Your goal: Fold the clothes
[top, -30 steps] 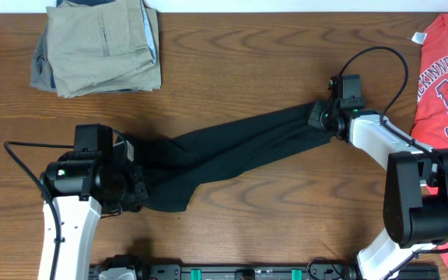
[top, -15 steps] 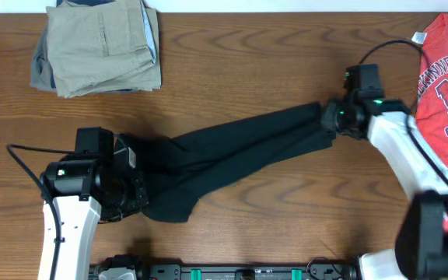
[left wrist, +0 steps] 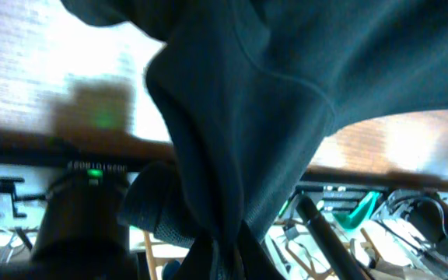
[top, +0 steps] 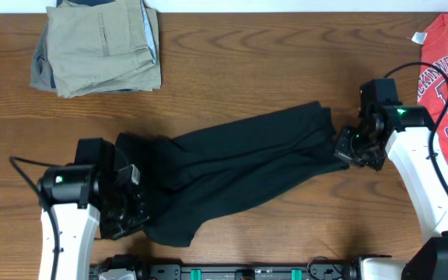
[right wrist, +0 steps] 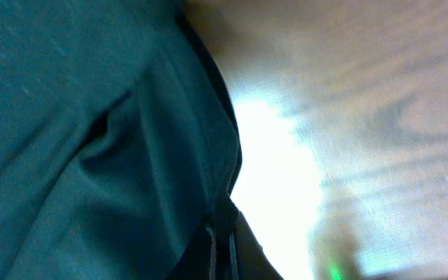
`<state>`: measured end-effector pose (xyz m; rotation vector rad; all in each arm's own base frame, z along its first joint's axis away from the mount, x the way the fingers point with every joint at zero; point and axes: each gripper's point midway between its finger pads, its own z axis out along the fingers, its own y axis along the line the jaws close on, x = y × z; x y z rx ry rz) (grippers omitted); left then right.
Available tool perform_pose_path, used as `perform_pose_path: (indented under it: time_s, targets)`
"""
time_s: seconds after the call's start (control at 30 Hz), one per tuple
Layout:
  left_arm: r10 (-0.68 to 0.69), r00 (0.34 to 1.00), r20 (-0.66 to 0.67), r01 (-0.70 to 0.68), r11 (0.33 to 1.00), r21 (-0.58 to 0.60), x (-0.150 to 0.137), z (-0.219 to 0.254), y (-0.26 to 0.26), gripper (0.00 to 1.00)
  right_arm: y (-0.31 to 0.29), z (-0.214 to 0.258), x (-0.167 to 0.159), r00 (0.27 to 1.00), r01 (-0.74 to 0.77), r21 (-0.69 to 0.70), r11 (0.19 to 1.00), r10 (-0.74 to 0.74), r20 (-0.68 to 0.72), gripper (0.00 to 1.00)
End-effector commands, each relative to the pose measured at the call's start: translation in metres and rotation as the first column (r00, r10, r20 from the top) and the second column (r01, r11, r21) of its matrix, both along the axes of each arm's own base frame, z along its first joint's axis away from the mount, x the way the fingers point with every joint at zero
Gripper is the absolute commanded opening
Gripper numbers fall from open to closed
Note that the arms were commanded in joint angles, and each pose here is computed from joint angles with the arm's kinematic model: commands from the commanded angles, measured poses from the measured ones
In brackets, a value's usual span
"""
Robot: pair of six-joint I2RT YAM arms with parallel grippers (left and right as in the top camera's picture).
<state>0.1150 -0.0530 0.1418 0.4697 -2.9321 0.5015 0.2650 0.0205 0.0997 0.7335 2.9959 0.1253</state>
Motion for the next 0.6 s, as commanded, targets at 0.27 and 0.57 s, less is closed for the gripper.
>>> perform_pose_path:
  time_s: [0.27,0.57]
  targets:
    - [0.032,0.999,0.014,-0.032,0.999,-0.008,-0.032,0.016,-0.003,0.06,0.0,0.012,-0.038,0.997,0.04,-0.01,0.999,-0.041,-0.071,0.01]
    - [0.07,0.997,-0.026,-0.071,0.997,-0.027,-0.043,0.019,-0.007,0.06,-0.003,0.036,-0.06,0.999,0.05,-0.017,0.999,-0.05,0.004,0.01]
